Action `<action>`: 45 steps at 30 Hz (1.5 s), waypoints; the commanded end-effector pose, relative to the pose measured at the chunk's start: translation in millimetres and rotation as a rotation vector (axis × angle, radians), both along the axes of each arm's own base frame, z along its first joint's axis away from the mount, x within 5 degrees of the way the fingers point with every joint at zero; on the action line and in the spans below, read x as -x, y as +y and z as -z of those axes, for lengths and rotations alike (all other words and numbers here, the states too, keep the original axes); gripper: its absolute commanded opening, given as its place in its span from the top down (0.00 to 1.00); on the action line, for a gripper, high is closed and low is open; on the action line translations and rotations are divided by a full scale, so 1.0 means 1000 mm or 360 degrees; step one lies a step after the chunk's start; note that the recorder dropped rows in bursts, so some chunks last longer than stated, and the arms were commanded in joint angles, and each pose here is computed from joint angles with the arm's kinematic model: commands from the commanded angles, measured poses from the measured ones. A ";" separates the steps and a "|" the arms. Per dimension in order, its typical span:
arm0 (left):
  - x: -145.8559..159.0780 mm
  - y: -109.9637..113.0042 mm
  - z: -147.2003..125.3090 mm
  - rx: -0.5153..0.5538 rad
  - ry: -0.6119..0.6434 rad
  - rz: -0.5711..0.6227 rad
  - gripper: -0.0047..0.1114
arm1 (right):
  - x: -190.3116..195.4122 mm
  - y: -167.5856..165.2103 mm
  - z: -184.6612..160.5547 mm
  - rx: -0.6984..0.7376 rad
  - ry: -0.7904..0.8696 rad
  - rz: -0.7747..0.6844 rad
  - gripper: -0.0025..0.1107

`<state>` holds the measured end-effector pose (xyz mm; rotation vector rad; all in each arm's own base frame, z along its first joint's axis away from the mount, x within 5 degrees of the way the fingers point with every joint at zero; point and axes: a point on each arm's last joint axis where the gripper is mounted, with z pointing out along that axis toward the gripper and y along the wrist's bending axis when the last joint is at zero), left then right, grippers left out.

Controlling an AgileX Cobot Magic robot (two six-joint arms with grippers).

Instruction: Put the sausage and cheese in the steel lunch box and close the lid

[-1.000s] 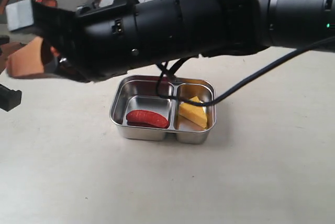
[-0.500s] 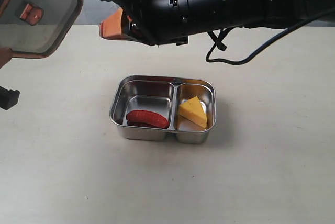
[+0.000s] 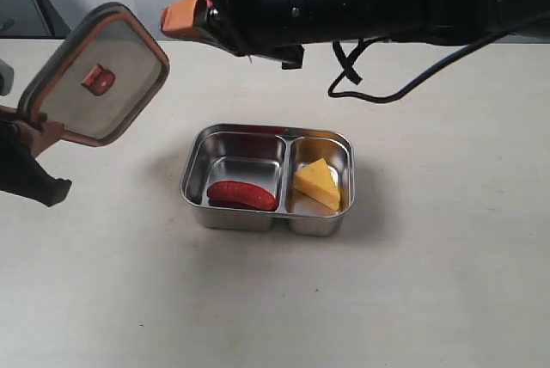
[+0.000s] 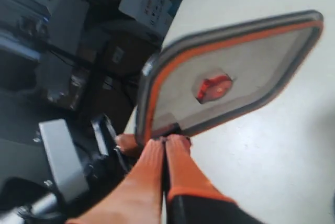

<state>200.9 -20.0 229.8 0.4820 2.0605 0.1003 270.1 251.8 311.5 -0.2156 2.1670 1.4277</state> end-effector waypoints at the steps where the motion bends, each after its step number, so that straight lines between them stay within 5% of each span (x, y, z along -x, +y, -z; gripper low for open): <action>1: -0.007 -0.012 0.001 -0.0092 0.0026 0.0052 0.96 | -0.002 0.010 0.011 -0.0153 0.0264 -0.0053 0.92; 8: -0.012 -0.022 -0.005 -0.0326 -0.0026 0.0045 0.96 | 0.001 0.025 0.031 -0.0168 0.0420 -0.0154 0.32; 10: -0.012 -0.024 -0.006 -0.0386 -0.0045 0.0040 0.96 | 0.004 0.030 0.031 -0.0170 0.0425 -0.0120 0.27; 17: -0.008 -0.037 -0.008 -0.0507 -0.0101 0.0125 0.96 | 0.007 0.052 0.034 -0.0146 0.0415 -0.0002 0.52; 24: -0.005 -0.048 -0.010 -0.0603 -0.0150 0.0167 0.96 | 0.008 0.083 0.030 -0.0177 0.0379 -0.0104 0.43; 27: -0.003 -0.051 -0.011 -0.0647 -0.0168 0.0170 0.96 | 0.005 0.089 0.034 -0.0156 0.0376 -0.0070 0.48; 35: -0.001 -0.056 -0.012 -0.0658 -0.0182 0.0205 0.96 | 0.007 0.090 0.037 -0.0142 0.0372 -0.0111 0.98; 45: 0.002 -0.066 -0.009 -0.0571 -0.0160 0.0363 0.93 | -0.012 0.072 0.043 0.0033 0.0205 -0.0053 0.99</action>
